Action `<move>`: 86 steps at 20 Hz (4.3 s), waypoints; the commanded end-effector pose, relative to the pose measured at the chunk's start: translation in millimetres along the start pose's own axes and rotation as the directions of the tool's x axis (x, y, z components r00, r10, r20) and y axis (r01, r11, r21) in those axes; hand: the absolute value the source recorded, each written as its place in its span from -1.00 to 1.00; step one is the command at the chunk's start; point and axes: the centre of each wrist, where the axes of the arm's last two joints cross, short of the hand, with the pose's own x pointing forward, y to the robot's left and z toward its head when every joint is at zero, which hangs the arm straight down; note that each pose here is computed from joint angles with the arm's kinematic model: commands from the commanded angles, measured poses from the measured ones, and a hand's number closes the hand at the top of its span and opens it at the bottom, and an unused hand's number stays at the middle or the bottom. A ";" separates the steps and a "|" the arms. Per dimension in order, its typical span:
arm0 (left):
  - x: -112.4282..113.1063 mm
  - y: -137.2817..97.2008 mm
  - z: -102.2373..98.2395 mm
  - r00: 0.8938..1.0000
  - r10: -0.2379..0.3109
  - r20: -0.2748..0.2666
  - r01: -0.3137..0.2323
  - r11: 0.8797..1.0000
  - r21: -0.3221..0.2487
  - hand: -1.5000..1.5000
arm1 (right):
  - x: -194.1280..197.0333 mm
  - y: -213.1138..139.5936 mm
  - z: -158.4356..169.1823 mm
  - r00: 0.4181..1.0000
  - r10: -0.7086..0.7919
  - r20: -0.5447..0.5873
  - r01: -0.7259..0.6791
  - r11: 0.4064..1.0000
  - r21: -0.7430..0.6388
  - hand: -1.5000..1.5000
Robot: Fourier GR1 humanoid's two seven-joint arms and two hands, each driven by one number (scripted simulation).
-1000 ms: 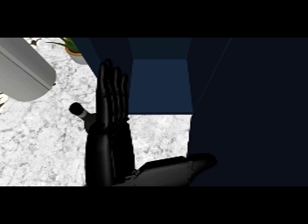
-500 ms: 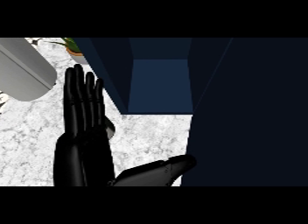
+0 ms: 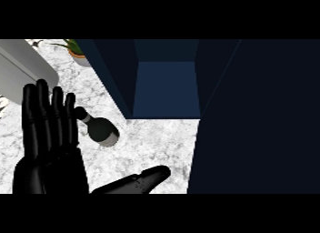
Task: Pick up the wine, place it into the cabinet and close the cabinet
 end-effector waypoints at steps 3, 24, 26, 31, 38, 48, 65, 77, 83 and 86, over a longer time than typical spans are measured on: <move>-3.5 21.7 -11.7 0.999 -0.033 -0.006 0.034 0.998 0.053 -1.00 | 32.1 -10.8 30.5 0.998 0.018 0.052 -0.018 1.000 0.010 -1.00; -85.1 78.6 -12.1 0.983 -0.001 -0.184 0.012 0.998 0.059 -1.00 | 42.1 7.8 29.7 0.999 -0.015 0.044 0.014 1.000 0.015 -1.00; -99.4 98.9 -18.9 0.982 0.018 -0.186 -0.001 0.996 0.091 -1.00 | 30.4 -6.6 14.3 0.999 -0.002 0.054 0.002 1.000 -0.004 -1.00; -120.9 120.8 -14.1 0.984 -0.026 -0.176 0.046 0.992 0.115 -1.00 | 29.4 -13.4 4.2 0.998 -0.001 0.061 0.002 1.000 -0.023 -1.00; -149.5 137.7 -24.0 0.985 -0.018 -0.173 0.040 0.991 0.126 -1.00 | 37.8 1.0 14.6 0.999 0.013 0.042 -0.013 1.000 0.006 -1.00; -207.7 136.3 -9.8 0.972 -0.014 -0.234 0.031 0.997 0.067 -1.00 | 35.3 1.2 8.5 0.999 -0.009 0.047 0.009 1.000 -0.001 -1.00; -240.2 149.1 -23.5 0.970 0.001 -0.244 0.015 0.998 0.062 -1.00 | 26.3 -2.4 7.3 0.999 0.007 0.052 -0.007 1.000 0.004 -1.00; -258.8 136.2 -13.0 0.964 0.012 -0.265 0.005 0.998 0.064 -1.00 | 35.2 -2.5 17.2 0.998 0.023 0.056 -0.024 1.000 0.012 -1.00; -269.6 151.1 -13.8 0.966 0.044 -0.255 -0.029 0.997 0.066 -1.00 | 34.8 1.1 23.8 0.999 -0.002 0.046 0.002 1.000 0.009 -1.00; -272.4 145.3 -13.3 0.965 0.071 -0.252 -0.052 0.995 0.084 -1.00 | 43.4 0.9 6.6 0.999 0.007 0.044 -0.006 1.000 -0.004 -1.00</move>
